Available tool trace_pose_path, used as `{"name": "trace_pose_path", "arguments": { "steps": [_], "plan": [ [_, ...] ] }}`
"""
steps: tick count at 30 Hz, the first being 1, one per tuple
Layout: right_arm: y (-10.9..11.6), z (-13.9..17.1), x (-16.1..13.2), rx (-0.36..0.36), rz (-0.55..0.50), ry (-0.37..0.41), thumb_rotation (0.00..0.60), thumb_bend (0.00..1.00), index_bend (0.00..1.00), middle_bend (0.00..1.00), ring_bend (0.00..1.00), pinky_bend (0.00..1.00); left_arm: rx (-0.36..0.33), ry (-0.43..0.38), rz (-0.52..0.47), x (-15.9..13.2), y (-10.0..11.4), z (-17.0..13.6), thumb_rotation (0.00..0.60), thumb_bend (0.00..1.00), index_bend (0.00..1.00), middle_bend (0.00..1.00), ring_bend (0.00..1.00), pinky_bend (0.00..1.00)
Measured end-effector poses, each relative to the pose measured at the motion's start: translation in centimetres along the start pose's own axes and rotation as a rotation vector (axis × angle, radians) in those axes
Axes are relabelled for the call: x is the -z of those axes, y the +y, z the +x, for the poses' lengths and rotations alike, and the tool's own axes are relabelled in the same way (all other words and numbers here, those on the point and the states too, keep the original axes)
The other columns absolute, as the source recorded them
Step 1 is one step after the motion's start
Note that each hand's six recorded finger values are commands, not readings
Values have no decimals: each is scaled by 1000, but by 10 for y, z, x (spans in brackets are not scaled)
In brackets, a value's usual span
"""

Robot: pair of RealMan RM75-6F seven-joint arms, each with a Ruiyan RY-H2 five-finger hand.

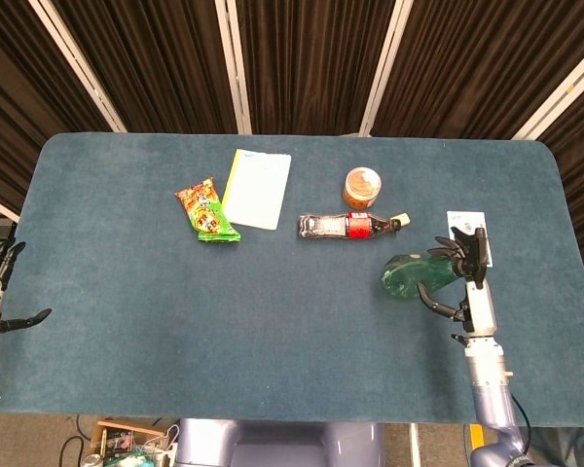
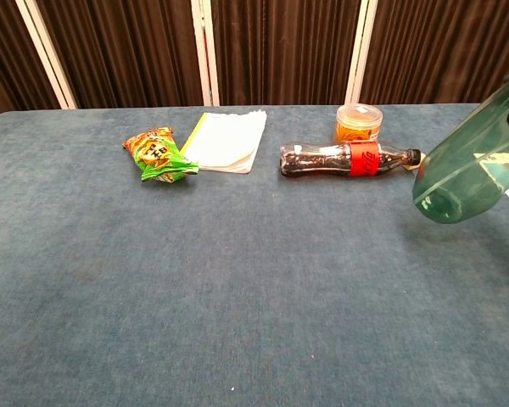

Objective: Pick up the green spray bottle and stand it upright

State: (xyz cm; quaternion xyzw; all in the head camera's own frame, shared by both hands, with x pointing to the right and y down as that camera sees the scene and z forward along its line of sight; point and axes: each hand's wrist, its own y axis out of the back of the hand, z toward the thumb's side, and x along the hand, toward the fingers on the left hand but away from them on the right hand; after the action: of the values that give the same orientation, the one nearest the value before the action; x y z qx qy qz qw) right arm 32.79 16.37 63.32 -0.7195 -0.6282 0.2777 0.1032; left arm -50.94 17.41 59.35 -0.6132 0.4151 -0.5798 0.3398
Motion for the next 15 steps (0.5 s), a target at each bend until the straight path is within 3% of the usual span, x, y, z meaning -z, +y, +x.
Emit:
{"name": "trace_pose_path", "arguments": {
  "steps": [15],
  "plan": [
    [-15, -9, 26, -101, 79, -125, 600, 550, 935, 171, 0, 0, 6, 1, 5, 0, -2, 1, 600, 112, 0, 0, 0, 87]
  ]
}}
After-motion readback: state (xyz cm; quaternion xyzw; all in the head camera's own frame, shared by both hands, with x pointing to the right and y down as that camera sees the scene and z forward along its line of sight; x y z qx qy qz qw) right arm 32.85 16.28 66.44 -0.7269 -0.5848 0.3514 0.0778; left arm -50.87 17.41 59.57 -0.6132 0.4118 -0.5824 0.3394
